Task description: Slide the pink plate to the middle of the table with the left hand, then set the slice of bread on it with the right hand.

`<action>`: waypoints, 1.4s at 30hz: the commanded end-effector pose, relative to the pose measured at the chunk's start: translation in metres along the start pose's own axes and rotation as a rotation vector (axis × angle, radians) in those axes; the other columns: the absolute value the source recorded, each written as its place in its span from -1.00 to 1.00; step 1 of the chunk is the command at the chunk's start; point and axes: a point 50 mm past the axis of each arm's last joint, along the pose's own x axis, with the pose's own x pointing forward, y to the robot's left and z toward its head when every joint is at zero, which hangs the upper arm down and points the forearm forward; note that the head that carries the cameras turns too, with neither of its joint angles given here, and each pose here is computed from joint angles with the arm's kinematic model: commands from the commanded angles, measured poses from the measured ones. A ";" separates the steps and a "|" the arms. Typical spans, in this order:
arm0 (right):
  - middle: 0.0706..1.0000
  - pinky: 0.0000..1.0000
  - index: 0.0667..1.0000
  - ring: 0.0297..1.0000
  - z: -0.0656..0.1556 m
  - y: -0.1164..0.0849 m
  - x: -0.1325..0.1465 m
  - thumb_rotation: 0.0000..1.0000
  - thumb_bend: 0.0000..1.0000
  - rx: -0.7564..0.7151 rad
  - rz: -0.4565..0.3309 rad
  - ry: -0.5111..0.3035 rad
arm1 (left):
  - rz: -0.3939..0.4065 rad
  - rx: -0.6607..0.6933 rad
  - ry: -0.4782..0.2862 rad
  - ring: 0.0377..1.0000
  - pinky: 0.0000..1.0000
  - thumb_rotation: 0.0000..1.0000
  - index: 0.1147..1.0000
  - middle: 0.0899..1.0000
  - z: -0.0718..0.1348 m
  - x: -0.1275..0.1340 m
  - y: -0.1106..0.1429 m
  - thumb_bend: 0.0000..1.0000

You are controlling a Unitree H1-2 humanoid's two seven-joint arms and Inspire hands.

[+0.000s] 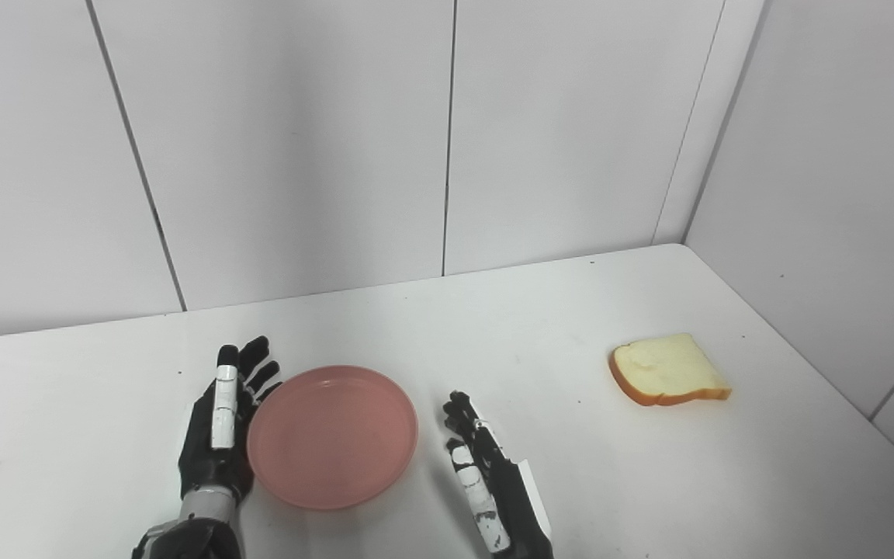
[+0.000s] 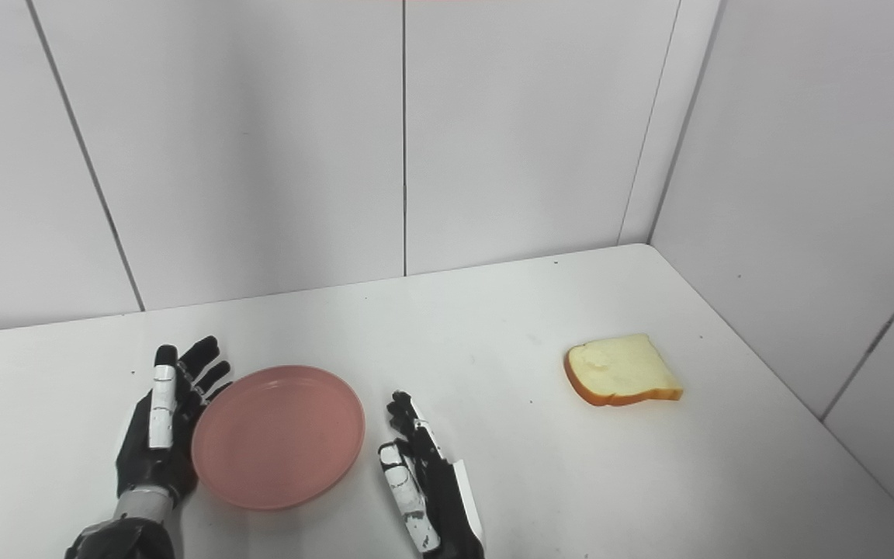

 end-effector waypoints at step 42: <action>0.85 1.00 0.84 0.92 0.178 -0.280 0.171 -0.02 1.00 -1.355 0.363 0.043 | -0.018 -0.009 0.027 0.70 0.66 0.73 0.38 0.76 -0.009 0.013 -0.008 0.73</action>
